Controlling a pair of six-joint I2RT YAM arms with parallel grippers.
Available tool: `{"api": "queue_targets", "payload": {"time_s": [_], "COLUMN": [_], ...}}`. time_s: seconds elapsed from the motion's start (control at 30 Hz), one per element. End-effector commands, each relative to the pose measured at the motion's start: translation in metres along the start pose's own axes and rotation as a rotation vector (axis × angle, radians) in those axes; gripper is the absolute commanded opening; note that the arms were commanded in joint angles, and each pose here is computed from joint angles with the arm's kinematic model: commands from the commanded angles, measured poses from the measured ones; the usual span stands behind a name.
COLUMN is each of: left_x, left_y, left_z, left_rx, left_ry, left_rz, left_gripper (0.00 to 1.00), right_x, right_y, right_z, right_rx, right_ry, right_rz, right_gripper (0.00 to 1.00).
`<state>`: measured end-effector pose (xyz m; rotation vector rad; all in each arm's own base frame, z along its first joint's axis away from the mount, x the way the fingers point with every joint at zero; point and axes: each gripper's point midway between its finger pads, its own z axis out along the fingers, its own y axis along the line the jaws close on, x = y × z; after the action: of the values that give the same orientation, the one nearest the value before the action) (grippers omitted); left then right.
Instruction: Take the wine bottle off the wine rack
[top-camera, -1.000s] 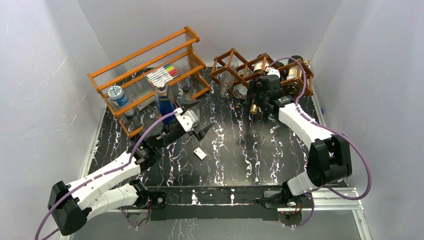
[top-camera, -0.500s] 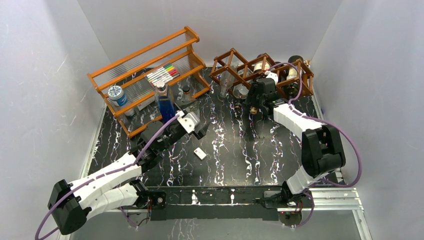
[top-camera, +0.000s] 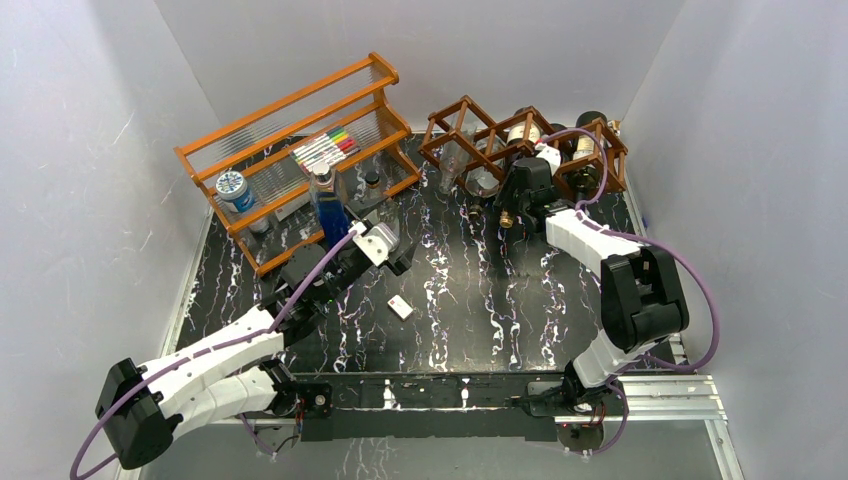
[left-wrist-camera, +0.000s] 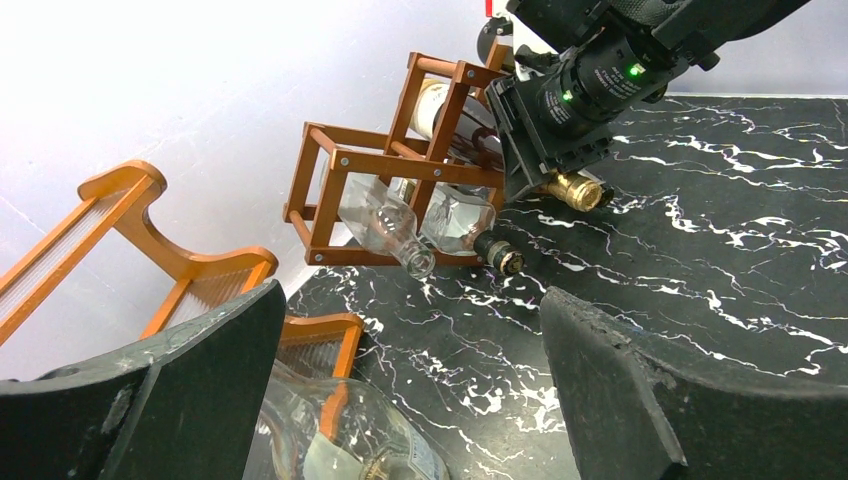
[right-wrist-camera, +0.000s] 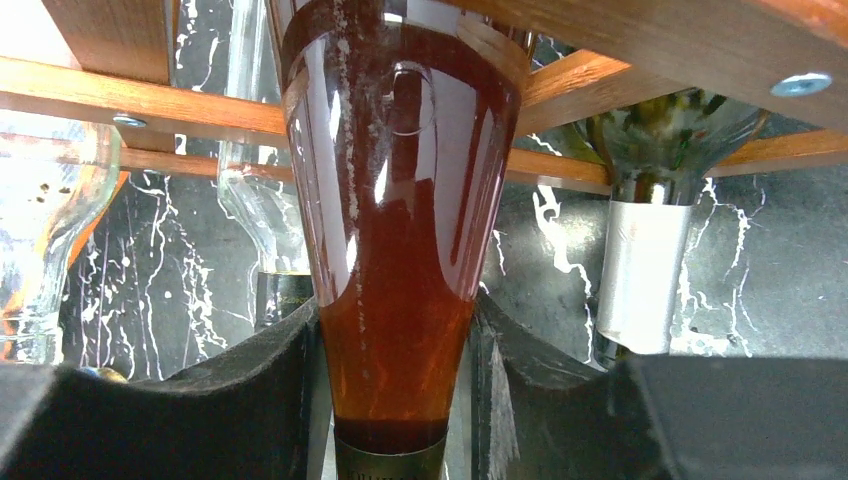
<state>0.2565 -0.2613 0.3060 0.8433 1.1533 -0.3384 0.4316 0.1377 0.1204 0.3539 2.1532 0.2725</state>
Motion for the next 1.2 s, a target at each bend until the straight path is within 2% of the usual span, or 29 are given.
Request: {"api": "queue_targets", "payload": {"time_s": [0.0, 0.1, 0.23, 0.4, 0.7, 1.17], "left_x": [-0.013, -0.012, -0.010, -0.006, -0.001, 0.008], "left_y": [0.008, 0.008, 0.007, 0.003, 0.004, 0.002], "left_z": [0.000, 0.000, 0.001, 0.003, 0.003, 0.005], "left_rx": [-0.037, -0.037, -0.036, -0.023, -0.030, -0.027], "left_ry": [-0.052, -0.049, -0.046, -0.037, -0.023, 0.001], "left_rz": [0.015, 0.017, 0.017, 0.014, 0.036, 0.053], "left_gripper": [0.98, 0.98, 0.98, 0.98, 0.98, 0.98], "right_x": [-0.017, -0.018, -0.020, -0.028, -0.031, -0.013], "right_y": [0.014, 0.015, 0.017, 0.020, 0.009, 0.012], "right_z": [0.000, -0.002, -0.008, -0.023, -0.037, -0.078], "right_rx": [-0.050, -0.062, -0.082, -0.131, -0.112, -0.235], "right_ry": [-0.080, -0.085, -0.102, -0.160, -0.212, -0.188], "right_rz": [0.056, 0.066, 0.080, 0.103, 0.143, 0.184], "right_gripper": [0.45, 0.35, 0.30, 0.18, 0.01, 0.00]}}
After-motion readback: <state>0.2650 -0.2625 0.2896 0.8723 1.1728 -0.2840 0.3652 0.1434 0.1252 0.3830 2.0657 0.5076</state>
